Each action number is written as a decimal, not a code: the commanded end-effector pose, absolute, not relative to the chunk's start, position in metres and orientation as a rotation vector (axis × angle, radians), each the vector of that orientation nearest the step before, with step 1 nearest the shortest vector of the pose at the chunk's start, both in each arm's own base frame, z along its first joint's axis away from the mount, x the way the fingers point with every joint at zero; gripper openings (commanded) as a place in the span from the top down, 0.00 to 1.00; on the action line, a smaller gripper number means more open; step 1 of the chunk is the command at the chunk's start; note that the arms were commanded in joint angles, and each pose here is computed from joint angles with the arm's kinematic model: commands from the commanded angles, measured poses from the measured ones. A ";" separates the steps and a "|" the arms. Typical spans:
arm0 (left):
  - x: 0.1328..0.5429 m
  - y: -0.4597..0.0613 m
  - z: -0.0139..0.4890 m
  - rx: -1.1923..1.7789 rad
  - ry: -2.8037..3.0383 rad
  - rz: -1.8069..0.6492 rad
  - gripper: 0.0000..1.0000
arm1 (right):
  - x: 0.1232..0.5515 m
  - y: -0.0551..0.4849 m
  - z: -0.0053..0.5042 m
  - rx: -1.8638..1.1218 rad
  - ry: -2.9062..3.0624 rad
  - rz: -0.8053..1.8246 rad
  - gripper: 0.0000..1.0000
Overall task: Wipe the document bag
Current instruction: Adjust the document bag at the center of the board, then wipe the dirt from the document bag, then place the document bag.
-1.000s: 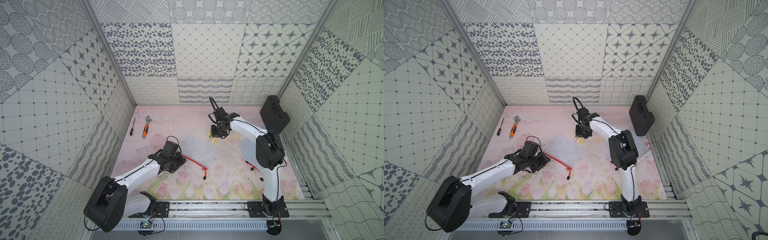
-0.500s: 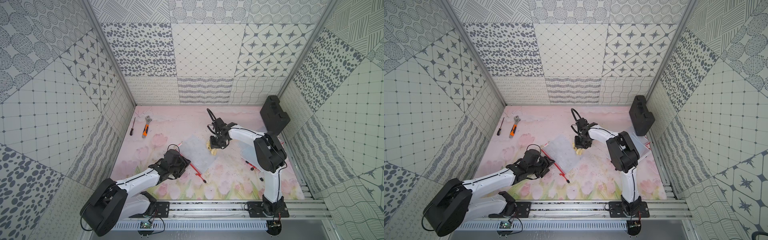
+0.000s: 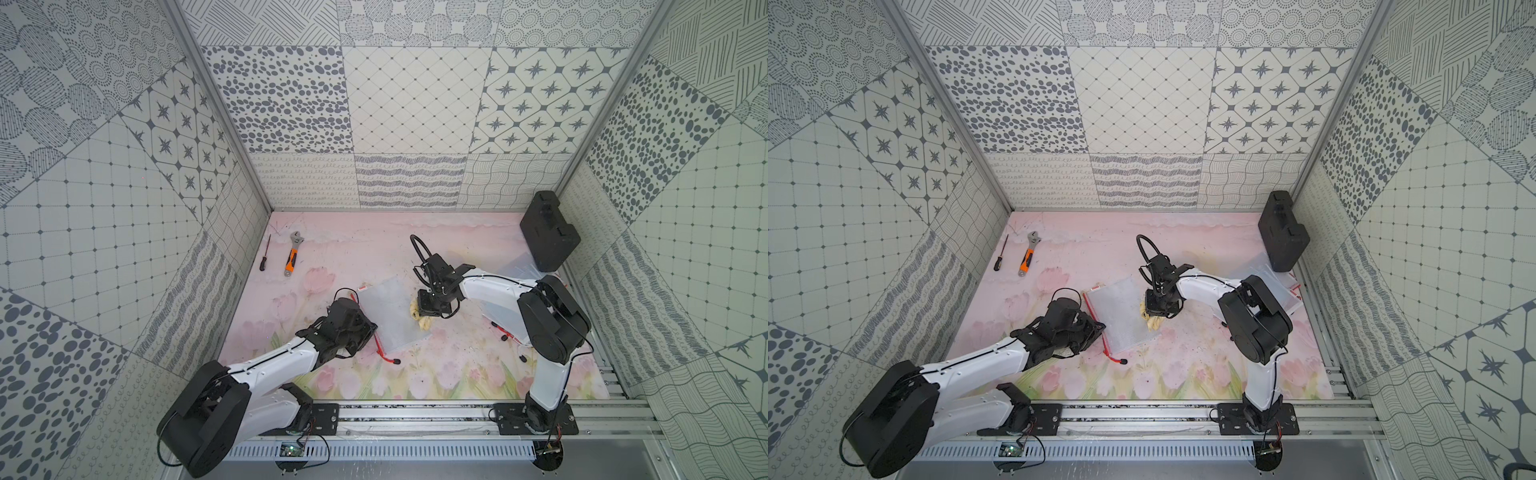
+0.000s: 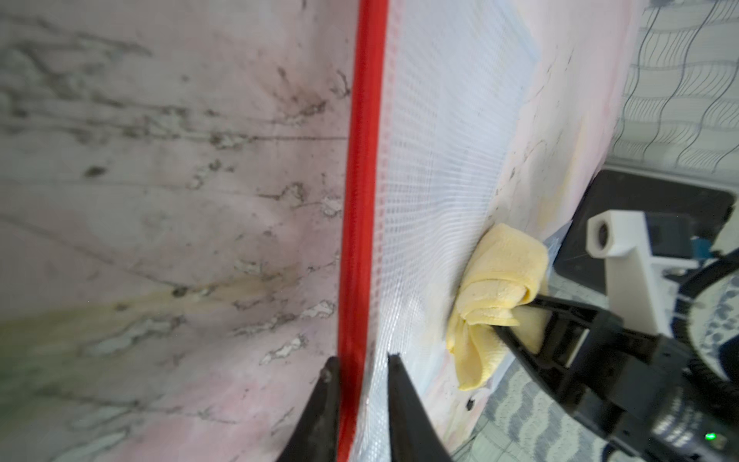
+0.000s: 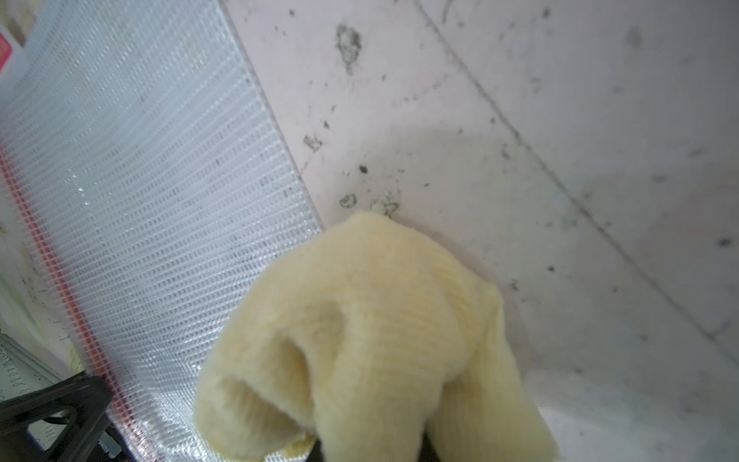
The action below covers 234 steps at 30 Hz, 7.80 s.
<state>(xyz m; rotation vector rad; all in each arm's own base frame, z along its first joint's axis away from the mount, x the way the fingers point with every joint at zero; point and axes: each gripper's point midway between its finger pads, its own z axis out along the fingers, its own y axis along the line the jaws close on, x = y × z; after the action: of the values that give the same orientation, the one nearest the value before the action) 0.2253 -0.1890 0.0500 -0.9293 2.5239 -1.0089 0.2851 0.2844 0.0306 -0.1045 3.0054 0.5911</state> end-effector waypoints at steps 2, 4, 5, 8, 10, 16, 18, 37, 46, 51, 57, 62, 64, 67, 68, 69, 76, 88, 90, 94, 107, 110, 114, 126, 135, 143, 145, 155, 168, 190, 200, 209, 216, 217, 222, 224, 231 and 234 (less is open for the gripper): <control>0.217 -0.173 0.039 -0.884 2.587 -0.850 0.89 | 0.267 0.293 0.033 -0.184 3.061 0.536 1.00; 0.218 -0.180 0.032 -0.879 2.613 -0.870 0.96 | 0.266 0.305 0.044 -0.231 3.049 0.552 1.00; 0.219 -0.184 0.029 -0.870 2.628 -0.882 0.99 | 0.265 0.311 0.048 -0.250 3.043 0.561 1.00; 0.219 -0.194 0.020 -0.842 2.689 -0.887 1.00 | 0.260 0.332 0.059 -0.313 3.024 0.604 1.00; 0.218 -0.195 0.017 -0.822 2.722 -0.865 1.00 | 0.255 0.351 0.066 -0.350 3.004 0.667 1.00; 0.212 -0.177 0.018 -0.799 2.737 -0.729 1.00 | 0.237 0.385 0.042 -0.439 3.063 0.723 1.00; 0.211 -0.173 0.018 -0.795 2.736 -0.710 1.00 | 0.229 0.386 0.029 -0.461 3.104 0.685 1.00; 0.209 -0.165 0.014 -0.807 2.748 -0.664 1.00 | 0.221 0.239 0.004 -0.212 3.177 0.277 1.00; 0.209 -0.166 0.009 -0.824 2.763 -0.656 1.00 | 0.167 0.382 0.024 -0.480 3.138 0.664 1.00; 0.209 -0.165 0.011 -0.812 2.767 -0.641 1.00 | 0.161 0.357 0.001 -0.423 3.195 0.591 1.00; 0.208 -0.163 0.012 -0.796 2.771 -0.627 1.00 | 0.174 0.243 -0.023 -0.120 3.284 0.394 1.00; 0.209 -0.165 0.013 -0.789 2.775 -0.637 1.00 | 0.198 0.236 0.003 -0.123 3.214 0.433 1.00; 0.209 -0.164 0.014 -0.780 2.778 -0.627 1.00 | 0.211 0.267 0.016 -0.169 3.164 0.543 1.00; 0.209 -0.164 0.016 -0.775 2.779 -0.620 1.00 | 0.225 0.327 0.034 -0.282 3.090 0.724 1.00; 0.209 -0.164 0.016 -0.775 2.777 -0.622 1.00 | 0.228 0.347 0.036 -0.320 3.075 0.770 1.00; 0.209 -0.163 0.015 -0.777 2.778 -0.621 1.00 | 0.231 0.363 0.036 -0.344 3.067 0.802 1.00; 0.208 -0.164 0.013 -0.774 2.786 -0.621 1.00 | 0.249 0.419 0.022 -0.395 3.059 0.912 1.00; 0.209 -0.168 0.013 -0.737 2.806 -0.632 1.00 | 0.381 0.289 -0.015 -0.020 3.039 0.477 1.00; 0.209 -0.169 0.014 -0.731 2.808 -0.637 1.00 | 0.382 0.303 -0.008 -0.076 3.040 0.512 1.00; 0.210 -0.170 0.013 -0.731 2.812 -0.633 1.00 | 0.346 0.363 0.015 -0.316 3.012 0.574 1.00; 0.210 -0.171 0.014 -0.711 2.826 -0.629 1.00 | 0.304 0.442 0.003 -0.452 3.036 0.777 1.00; 0.209 -0.170 0.013 -0.714 2.824 -0.631 1.00 | 0.346 0.415 -0.001 -0.288 3.019 0.766 1.00; 0.209 -0.170 0.014 -0.708 2.821 -0.634 1.00 | 0.390 0.386 0.003 -0.105 2.977 0.833 1.00; 0.210 -0.175 0.011 -0.694 2.840 -0.654 1.00 | 0.288 0.504 0.043 -0.451 2.931 1.303 1.00; 0.209 -0.174 0.016 -0.683 2.830 -0.655 1.00 | 0.340 0.457 0.010 -0.171 2.945 1.248 1.00; 0.208 -0.169 0.018 -0.673 2.826 -0.624 1.00 | 0.400 0.320 0.007 0.200 2.854 1.209 1.00; 0.209 -0.170 0.018 -0.669 2.831 -0.625 1.00 | 0.404 0.292 0.007 0.257 2.850 1.165 1.00; 0.209 -0.172 0.011 -0.663 2.863 -0.606 1.00 | 0.315 0.356 0.069 -0.148 2.841 1.197 1.00; 0.212 -0.179 0.013 -0.633 2.879 -0.626 1.00 | 0.317 0.354 0.010 -0.032 2.967 1.105 1.00; 0.263 -0.387 0.272 0.995 2.345 -1.150 1.00 | 0.273 0.063 0.364 0.423 1.875 0.477 1.00; 0.246 -0.521 0.312 1.313 1.985 -1.630 1.00 | 0.230 0.025 0.360 0.463 1.879 0.319 1.00; 0.308 -0.559 0.152 0.982 2.474 -1.484 0.58 | 0.229 0.024 0.347 0.453 1.909 0.290 1.00; 0.370 -0.492 0.121 0.696 2.607 -1.000 0.34 | 0.252 0.054 0.300 0.384 2.072 0.355 1.00; 0.387 -0.467 0.128 0.597 2.597 -0.932 0.33 | 0.256 0.063 0.290 0.362 2.110 0.381 1.00; 0.434 -0.278 0.166 -0.079 2.509 -0.688 0.31 | 0.279 0.122 0.238 0.263 2.284 0.611 1.00; 0.424 -0.206 0.182 -0.271 2.428 -0.615 0.30 | 0.289 0.155 0.223 0.179 2.328 0.649 1.00; 0.326 -0.072 0.227 -0.489 2.220 -0.237 0.01 | 0.332 0.288 0.135 -0.209 2.596 0.499 1.00; 0.300 -0.050 0.225 -0.487 2.208 -0.157 0.01 | 0.349 0.323 0.094 -0.279 2.656 0.486 0.99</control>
<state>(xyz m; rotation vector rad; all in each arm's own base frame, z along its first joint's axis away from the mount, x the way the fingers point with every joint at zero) 0.3304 -0.1239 0.2261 -0.3006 2.3222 -0.4818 0.3353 0.2999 0.1074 -0.2121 2.6669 0.4650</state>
